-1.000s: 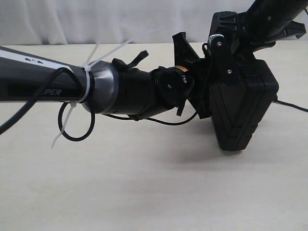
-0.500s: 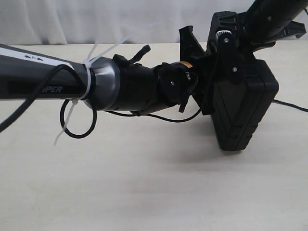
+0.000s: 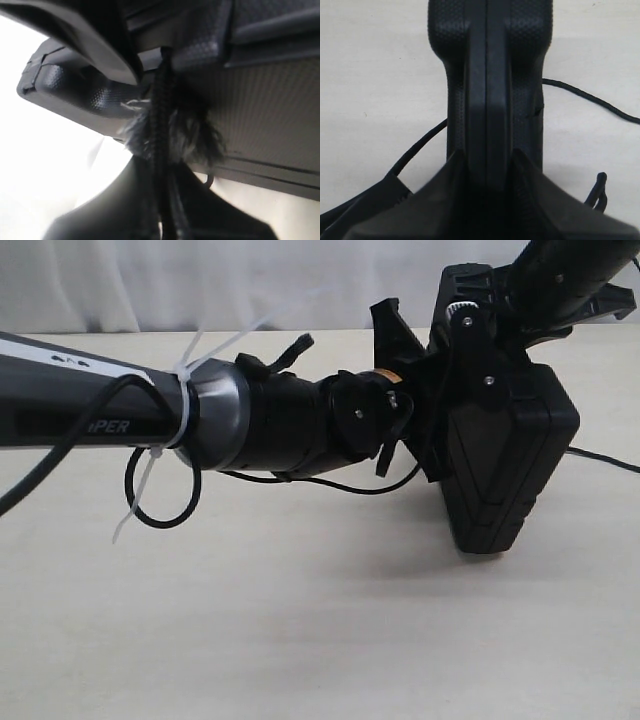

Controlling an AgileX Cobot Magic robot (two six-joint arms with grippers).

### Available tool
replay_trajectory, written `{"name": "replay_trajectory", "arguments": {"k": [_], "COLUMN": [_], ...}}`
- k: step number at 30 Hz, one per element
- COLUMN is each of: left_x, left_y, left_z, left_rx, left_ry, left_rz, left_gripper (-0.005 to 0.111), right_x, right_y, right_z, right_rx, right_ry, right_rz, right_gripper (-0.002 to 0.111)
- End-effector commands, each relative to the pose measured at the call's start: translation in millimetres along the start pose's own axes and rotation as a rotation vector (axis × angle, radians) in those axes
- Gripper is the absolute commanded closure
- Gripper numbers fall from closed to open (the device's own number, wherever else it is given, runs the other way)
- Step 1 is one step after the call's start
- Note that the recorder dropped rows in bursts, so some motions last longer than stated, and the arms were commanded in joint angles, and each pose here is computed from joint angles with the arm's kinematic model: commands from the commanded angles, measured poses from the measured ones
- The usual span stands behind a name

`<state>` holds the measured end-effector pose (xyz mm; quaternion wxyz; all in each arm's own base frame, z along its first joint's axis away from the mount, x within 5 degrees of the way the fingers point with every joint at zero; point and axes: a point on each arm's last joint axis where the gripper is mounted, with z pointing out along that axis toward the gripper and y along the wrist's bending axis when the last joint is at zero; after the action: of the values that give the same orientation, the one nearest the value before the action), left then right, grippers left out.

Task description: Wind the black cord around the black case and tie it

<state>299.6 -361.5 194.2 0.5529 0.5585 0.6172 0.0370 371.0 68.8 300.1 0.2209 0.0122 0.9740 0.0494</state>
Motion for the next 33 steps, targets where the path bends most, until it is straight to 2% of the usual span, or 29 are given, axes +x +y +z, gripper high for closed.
{"name": "replay_trajectory", "arguments": {"k": [1, 5, 9, 18, 20, 25, 27, 31, 33], "left_x": [-6.6, -11.8, -21.8, -23.1, -23.1, -23.0, -23.0, -19.0, -12.1], "left_y": [3.5, 4.4, 3.6, 2.5, 3.4, 7.2, 7.2, 6.9, 11.9], "left_z": [-0.9, -0.5, -0.5, -0.5, -0.4, -0.2, -0.2, -0.1, -0.1], "left_rx": [-0.034, -0.01, 0.057, 0.09, 0.079, 0.037, 0.036, 0.038, -0.018], "left_ry": [-0.019, -0.033, -0.059, -0.061, -0.062, -0.062, -0.062, -0.018, 0.057], "left_rz": [-0.058, -0.066, -0.074, -0.083, -0.079, -0.076, -0.05, -0.071, -0.051], "left_gripper": [0.107, 0.107, 0.107, 0.105, 0.097, 0.063, 0.054, 0.05, 0.05], "right_x": [-6.6, -6.6, -6.6, -6.6, -6.6, -6.6, -6.6, -6.6, -6.6], "right_y": [0.1, 0.1, 0.1, 0.1, 0.1, 0.1, 0.1, 0.1, 0.1], "right_z": [-7.9, -7.9, -7.9, -7.9, -7.9, -7.9, -7.9, -7.9, -7.9], "right_rx": [-0.014, -0.014, -0.014, -0.014, -0.014, -0.014, -0.014, -0.014, -0.014], "right_ry": [-0.06, -0.06, -0.06, -0.06, -0.06, -0.06, -0.06, -0.06, -0.06], "right_rz": [0.0, 0.0, 0.0, 0.0, 0.0, 0.0, 0.0, 0.0, 0.0], "right_gripper": [0.104, 0.104, 0.104, 0.104, 0.104, 0.104, 0.104, 0.104, 0.104]}}
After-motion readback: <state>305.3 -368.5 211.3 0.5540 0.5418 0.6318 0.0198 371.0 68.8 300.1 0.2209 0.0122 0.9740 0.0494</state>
